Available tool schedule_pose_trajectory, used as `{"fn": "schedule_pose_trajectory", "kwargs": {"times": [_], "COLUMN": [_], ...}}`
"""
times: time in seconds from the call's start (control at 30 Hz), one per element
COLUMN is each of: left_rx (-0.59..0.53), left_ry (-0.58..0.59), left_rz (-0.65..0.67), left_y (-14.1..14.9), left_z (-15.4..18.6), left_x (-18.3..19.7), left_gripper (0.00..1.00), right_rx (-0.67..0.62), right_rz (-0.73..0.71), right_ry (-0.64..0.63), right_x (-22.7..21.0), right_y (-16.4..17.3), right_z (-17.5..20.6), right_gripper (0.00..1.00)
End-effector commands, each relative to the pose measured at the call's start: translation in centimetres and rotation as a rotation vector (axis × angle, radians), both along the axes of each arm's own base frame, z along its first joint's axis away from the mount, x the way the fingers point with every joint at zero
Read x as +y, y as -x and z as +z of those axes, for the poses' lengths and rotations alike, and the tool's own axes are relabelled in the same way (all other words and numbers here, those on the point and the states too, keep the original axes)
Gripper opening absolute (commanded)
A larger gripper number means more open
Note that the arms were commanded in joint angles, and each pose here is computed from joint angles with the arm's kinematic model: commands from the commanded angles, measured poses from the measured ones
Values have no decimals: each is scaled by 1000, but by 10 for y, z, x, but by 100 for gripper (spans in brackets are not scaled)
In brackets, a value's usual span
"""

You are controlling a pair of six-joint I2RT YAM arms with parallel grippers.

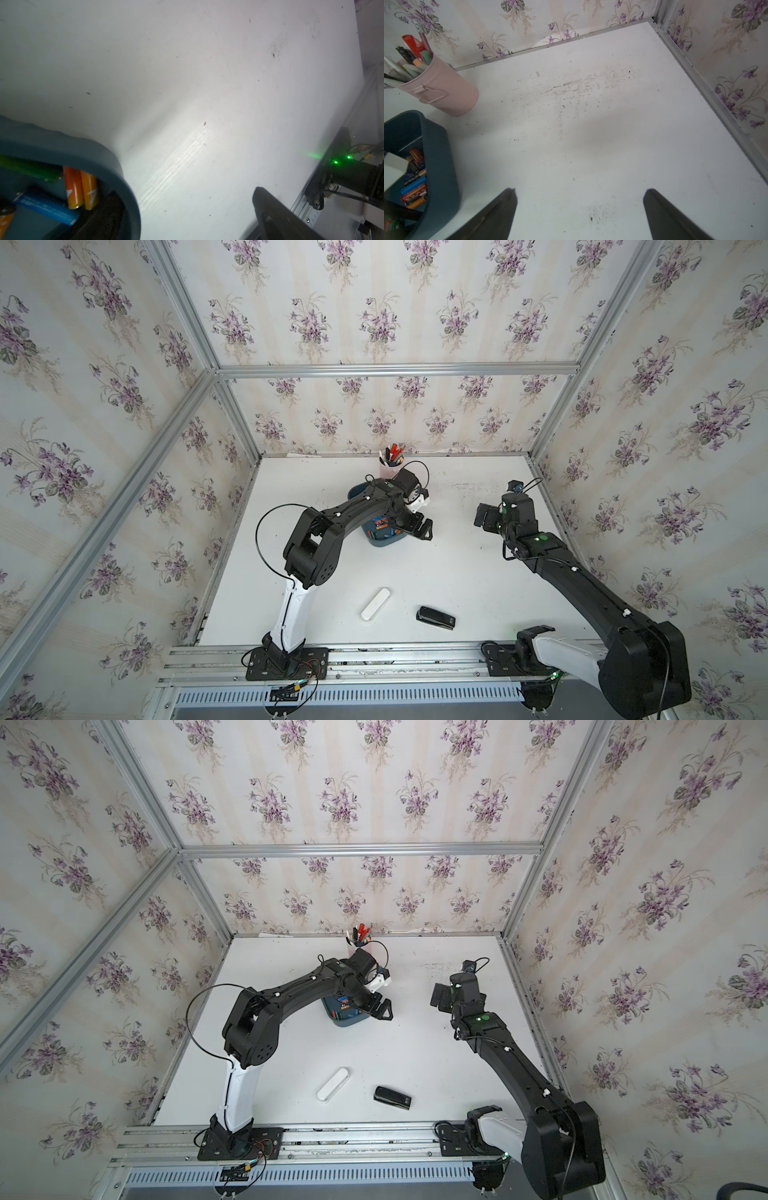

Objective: Take the batteries out of the storage box
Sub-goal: Move the storage box to the center of the board.

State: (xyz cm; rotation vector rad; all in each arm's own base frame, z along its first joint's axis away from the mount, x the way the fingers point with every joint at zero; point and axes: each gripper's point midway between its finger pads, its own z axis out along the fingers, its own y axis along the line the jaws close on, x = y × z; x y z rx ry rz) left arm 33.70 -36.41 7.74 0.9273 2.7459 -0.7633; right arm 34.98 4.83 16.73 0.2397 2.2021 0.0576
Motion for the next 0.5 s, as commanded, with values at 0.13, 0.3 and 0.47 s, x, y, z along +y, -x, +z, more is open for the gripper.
{"fn": "schedule_pose_trajectory", "kwargs": {"times": [0.13, 0.3, 0.47], "left_rx": [68, 79, 21], "left_ry": [-62, -78, -73], "left_rz": [-88, -122, -92], "left_y": [60, 92, 86], "left_z": [-5, -7, 15], "left_x": [-26, -38, -36], "left_gripper": [100, 100, 100], "right_rx": [10, 23, 38], "right_rz": [7, 16, 32], "right_ry": [-29, -33, -34], "right_x": [4, 6, 10], "right_y": [7, 12, 13], "right_z": [-4, -9, -10], "right_gripper": [100, 100, 100]}}
